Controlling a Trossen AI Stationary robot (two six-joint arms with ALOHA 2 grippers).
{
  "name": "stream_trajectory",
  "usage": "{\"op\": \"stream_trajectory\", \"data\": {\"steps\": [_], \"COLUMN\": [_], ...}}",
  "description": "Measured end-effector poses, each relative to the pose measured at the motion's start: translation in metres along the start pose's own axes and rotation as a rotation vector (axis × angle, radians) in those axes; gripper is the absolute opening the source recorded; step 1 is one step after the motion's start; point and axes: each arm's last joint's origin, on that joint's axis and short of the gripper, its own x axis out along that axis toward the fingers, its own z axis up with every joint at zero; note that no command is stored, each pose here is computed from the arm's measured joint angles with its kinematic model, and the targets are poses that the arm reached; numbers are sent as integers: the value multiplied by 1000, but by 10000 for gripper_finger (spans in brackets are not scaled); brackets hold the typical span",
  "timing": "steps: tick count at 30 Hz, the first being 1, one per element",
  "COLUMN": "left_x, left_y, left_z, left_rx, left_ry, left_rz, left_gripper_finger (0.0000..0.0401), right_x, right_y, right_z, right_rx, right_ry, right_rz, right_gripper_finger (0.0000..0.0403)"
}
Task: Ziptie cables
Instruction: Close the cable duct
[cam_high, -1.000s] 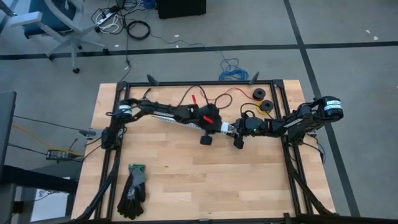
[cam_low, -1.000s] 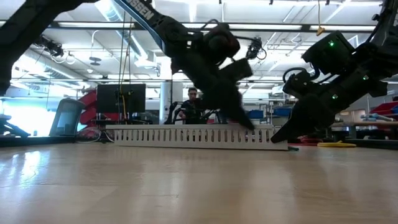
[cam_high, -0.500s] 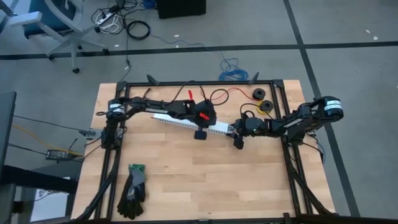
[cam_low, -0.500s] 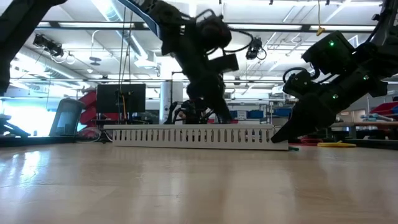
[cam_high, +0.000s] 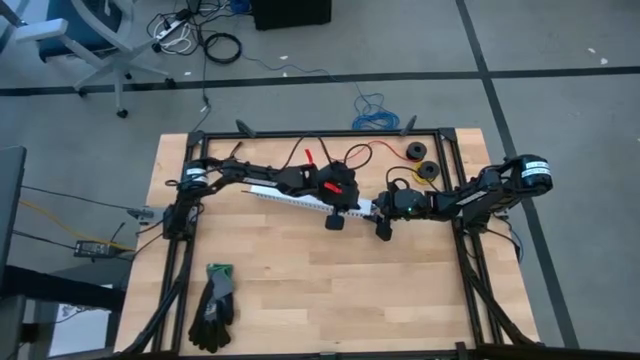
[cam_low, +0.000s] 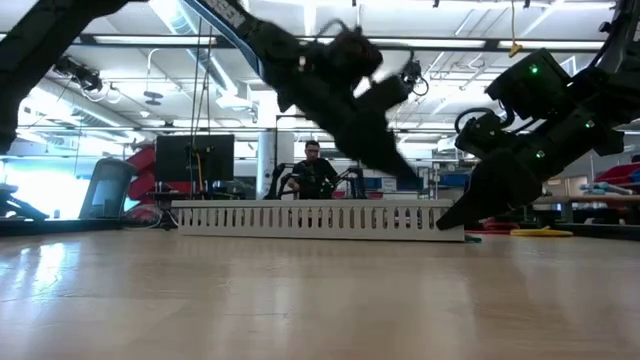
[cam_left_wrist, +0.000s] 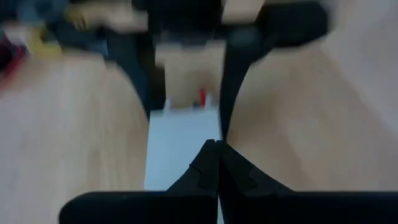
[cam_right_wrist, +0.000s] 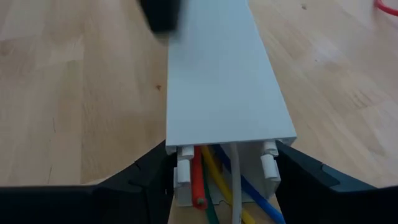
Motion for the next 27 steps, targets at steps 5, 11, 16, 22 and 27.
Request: {"op": "stream_trajectory", "data": {"steps": [5, 11, 16, 22, 27], "left_x": [-21, -20, -5, 5, 6], "left_y": [-2, -3, -2, 0, 1], "left_z": [19, -5, -8, -9, -3], "left_rx": [40, -4, 1, 5, 5], "left_ry": [-33, 222, 148, 80, 0], "left_rz": [37, 111, 73, 47, 18], "left_gripper_finger": [0, 0, 0, 0, 0], "right_x": [0, 0, 0, 0, 0], "right_y": [0, 0, 0, 0, 0], "right_z": [0, 0, 0, -1, 0], "right_rx": [0, -1, -7, -1, 4], "right_ry": [2, 4, 3, 4, 2], "right_rz": [-3, -4, -5, -5, -5], "right_gripper_finger": [219, 219, 219, 219, 219]}}
